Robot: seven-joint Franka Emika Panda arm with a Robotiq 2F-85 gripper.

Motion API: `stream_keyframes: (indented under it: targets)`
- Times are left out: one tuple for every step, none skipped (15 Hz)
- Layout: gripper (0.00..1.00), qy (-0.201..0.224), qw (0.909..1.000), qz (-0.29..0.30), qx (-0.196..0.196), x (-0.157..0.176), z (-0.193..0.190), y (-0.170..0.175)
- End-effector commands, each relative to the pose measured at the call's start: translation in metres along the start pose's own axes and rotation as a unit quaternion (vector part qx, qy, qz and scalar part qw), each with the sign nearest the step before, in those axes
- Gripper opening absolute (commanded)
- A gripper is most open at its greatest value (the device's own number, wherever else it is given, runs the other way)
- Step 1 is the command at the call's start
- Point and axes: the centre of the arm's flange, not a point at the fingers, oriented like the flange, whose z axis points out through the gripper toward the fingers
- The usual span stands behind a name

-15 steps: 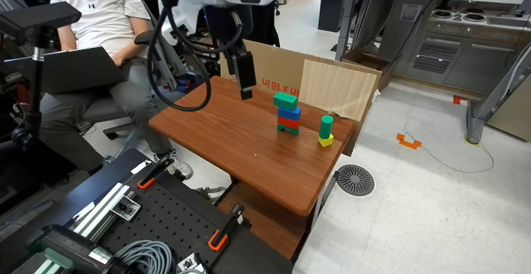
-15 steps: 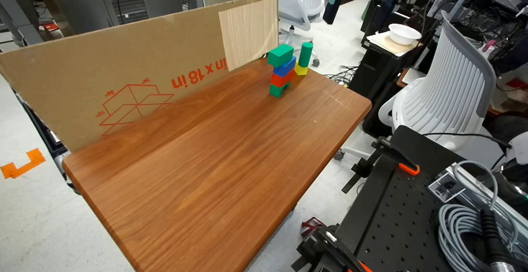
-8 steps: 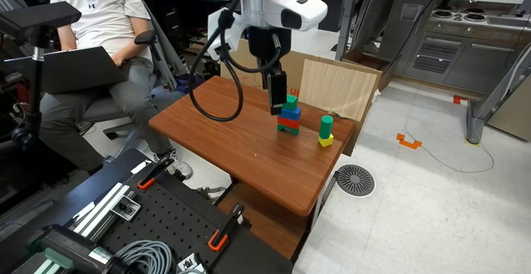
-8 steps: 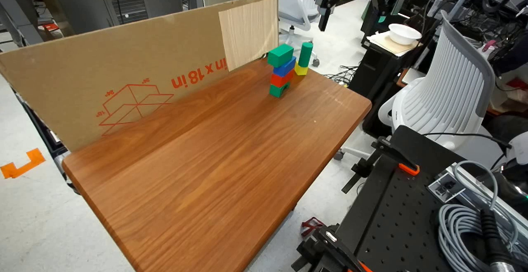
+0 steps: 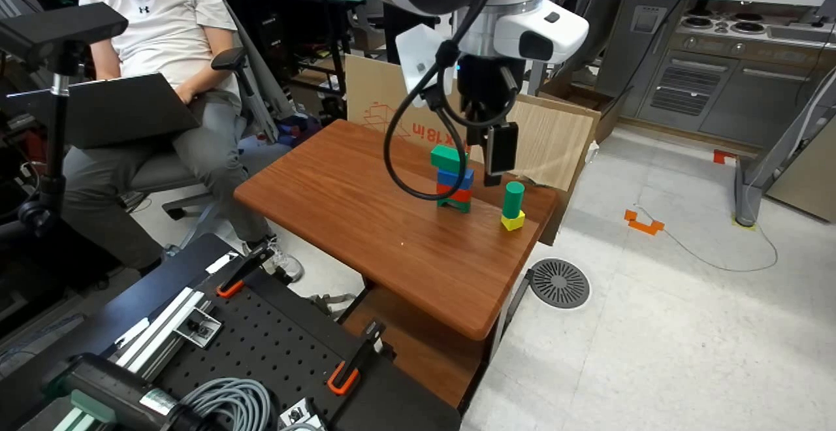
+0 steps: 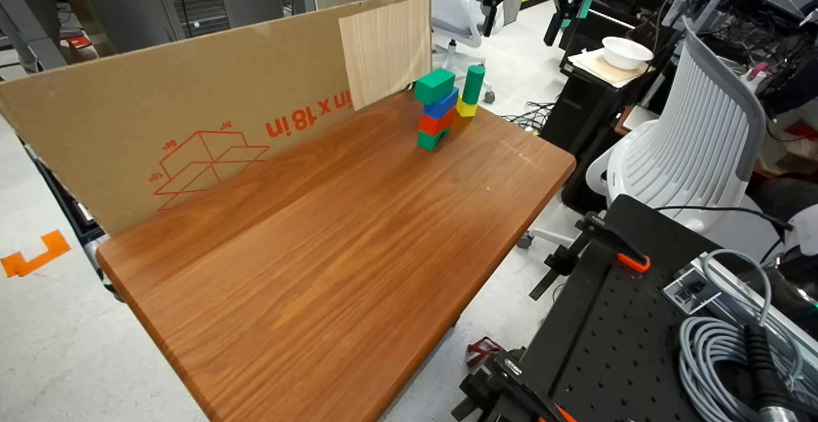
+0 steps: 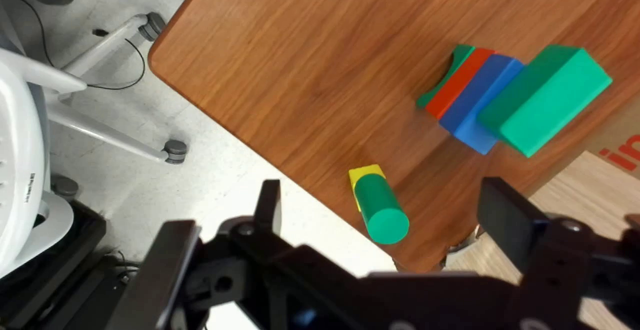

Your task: Remove the green cylindrical block from the top of the yellow block and put it on the table.

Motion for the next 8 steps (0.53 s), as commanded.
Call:
stream_keyframes:
  targets:
    - [1.0,0.0,1.0,-0.001,0.005,0.043,0.003,-0.001]
    - [1.0,0.002,1.0,-0.001,0.004,0.05,0.005,-0.001]
    - [1.0,0.002,1.0,-0.006,0.002,0.056,0.009,0.0]
    - [1.0,0.004,0.9999,-0.013,0.002,0.061,0.013,-0.001]
    - [1.0,0.004,0.9996,-0.029,0.004,0.064,0.019,-0.003]
    - [1.0,0.006,0.999,-0.044,0.003,0.067,0.023,-0.006]
    - [1.0,0.007,0.9982,-0.059,0.005,0.07,0.027,-0.008]
    - [1.0,0.007,0.9975,-0.07,0.004,0.072,0.032,-0.011]
